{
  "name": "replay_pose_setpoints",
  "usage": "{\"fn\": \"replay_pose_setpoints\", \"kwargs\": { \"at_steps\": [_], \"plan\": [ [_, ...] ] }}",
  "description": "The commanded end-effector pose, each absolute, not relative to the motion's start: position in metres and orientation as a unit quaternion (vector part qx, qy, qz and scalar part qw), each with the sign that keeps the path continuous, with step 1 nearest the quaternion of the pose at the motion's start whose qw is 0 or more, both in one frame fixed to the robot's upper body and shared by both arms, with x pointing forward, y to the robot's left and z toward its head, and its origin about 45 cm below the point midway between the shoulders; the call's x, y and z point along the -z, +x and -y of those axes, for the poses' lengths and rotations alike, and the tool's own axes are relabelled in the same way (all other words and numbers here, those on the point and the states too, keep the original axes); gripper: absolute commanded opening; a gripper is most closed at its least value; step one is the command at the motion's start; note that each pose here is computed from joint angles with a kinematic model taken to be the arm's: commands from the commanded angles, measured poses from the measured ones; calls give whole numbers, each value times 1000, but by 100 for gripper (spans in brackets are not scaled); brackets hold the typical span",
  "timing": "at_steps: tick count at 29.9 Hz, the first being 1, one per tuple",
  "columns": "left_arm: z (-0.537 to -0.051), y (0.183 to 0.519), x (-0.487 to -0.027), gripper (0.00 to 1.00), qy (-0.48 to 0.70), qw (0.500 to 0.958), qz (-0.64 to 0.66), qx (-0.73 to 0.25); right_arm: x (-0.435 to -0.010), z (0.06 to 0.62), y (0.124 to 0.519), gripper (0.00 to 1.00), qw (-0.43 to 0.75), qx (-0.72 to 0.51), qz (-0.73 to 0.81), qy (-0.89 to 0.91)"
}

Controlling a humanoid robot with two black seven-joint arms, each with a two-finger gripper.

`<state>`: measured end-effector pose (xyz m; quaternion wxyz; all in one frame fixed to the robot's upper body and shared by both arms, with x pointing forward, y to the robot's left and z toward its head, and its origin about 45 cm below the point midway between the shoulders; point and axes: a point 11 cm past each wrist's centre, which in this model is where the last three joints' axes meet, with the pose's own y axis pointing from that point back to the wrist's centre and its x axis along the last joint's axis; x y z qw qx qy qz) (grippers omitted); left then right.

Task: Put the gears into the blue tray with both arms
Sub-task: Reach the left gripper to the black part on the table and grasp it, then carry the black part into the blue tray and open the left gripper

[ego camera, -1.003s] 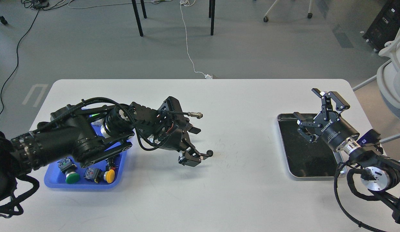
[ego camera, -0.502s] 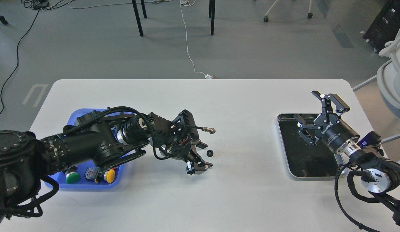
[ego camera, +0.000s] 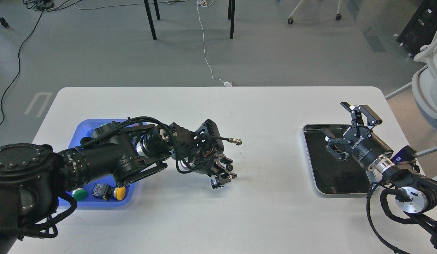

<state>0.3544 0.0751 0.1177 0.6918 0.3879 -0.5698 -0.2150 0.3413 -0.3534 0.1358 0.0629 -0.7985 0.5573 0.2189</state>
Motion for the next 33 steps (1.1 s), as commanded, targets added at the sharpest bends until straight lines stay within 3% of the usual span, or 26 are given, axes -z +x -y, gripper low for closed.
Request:
{"fn": "replay_pose_setpoints", "kwargs": {
  "at_steps": [1, 9, 12, 17, 22, 27, 33],
  "plan": [
    [-79, 357, -117, 18, 389, 691, 572, 210, -135, 353, 341, 97, 63, -220, -556, -799],
    [-94, 369, -129, 14, 397, 686, 578, 193, -135, 351, 341, 97, 63, -220, -556, -799],
    [-130, 387, -155, 15, 417, 667, 591, 179, -135, 350, 341, 97, 63, -220, -554, -801],
    [-208, 392, -196, 15, 435, 712, 542, 99, -135, 346, 343, 97, 63, -219, -550, -803],
    [-306, 395, -225, 16, 501, 700, 509, 27, -133, 343, 342, 97, 64, -222, -549, -803],
    [-374, 361, -195, 17, 546, 712, 440, 2, -132, 343, 341, 97, 63, -223, -548, -804],
    [-409, 361, -179, 18, 579, 703, 413, -29, -133, 340, 341, 97, 64, -224, -545, -806]
  ]
}}
